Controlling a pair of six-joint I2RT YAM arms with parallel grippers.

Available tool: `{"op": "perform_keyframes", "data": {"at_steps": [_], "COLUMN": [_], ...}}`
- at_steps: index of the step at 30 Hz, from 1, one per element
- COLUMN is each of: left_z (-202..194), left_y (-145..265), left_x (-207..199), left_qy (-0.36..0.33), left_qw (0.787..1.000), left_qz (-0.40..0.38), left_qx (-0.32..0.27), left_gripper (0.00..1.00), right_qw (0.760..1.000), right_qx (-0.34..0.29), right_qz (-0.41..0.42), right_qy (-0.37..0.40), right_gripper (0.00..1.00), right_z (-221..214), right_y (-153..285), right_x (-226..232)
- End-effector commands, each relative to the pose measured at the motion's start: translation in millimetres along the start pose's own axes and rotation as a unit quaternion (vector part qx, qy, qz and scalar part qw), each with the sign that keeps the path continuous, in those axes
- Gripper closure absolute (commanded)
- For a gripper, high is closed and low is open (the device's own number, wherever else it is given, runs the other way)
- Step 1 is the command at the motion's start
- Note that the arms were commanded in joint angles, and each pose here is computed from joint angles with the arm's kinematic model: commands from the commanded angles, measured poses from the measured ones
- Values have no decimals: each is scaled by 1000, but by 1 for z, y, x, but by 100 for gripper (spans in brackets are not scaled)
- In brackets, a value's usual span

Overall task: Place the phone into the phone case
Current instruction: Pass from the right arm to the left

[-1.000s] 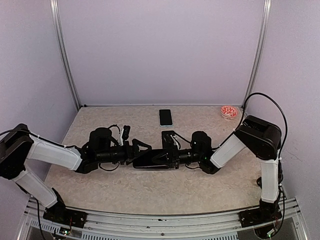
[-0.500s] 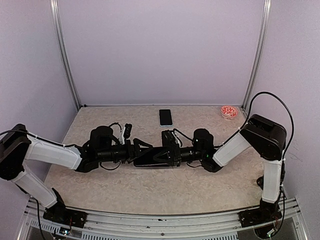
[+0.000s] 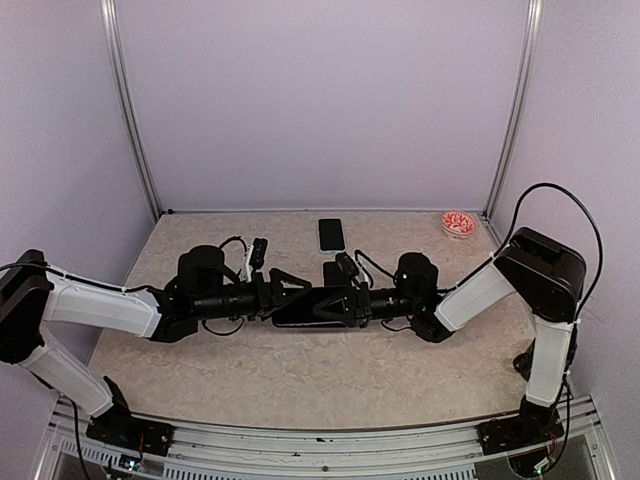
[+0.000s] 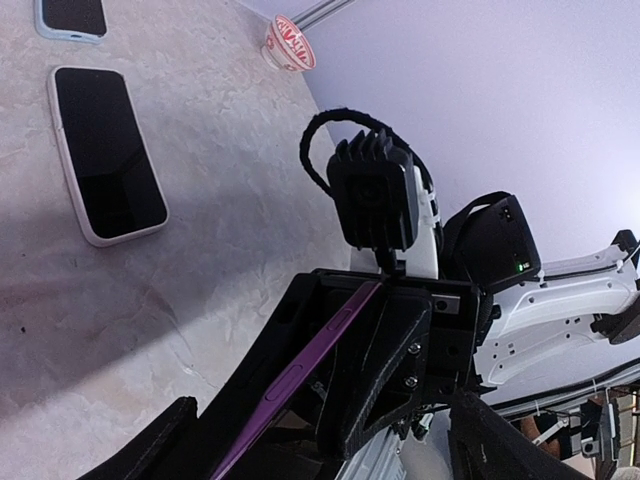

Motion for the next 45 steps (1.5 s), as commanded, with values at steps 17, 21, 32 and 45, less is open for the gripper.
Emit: {"op": "perform_keyframes", "data": {"at_steps": [17,21,32,45], "left_z": [-6,-6,-8,-8], "left_y": [-1,-2,-3,-4], "left_x": [-37,-37,-38,-41], "left_qy": [-30,-30,-28,-21], "left_qw": [996,995,994,992], "left_qz": [-75,-80,-92,-110], "left_qx": [45,46,54,59], "left_gripper": [29,41,67,94], "right_qw": [997,997,997,998], "right_qx": [-74,-70,-64,-60], "right_qz": [-30,-24,-21,-17], "right_qy": [22,24,21,26], "right_gripper": [100,100,100,100], "right_z": [31,32,32,31], "right_y": [31,30,31,36], "right_x": [-2,-1,0,0]}}
Point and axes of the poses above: each gripper's point midway between its finger pads, its own y axis back along the fingers, its own x axis along the line the jaws close on, z = x × y, the point moved 9 cm from there along y, back along the fingers, and after that the axes turned 14 degrees about y, right-handed, at the moved point
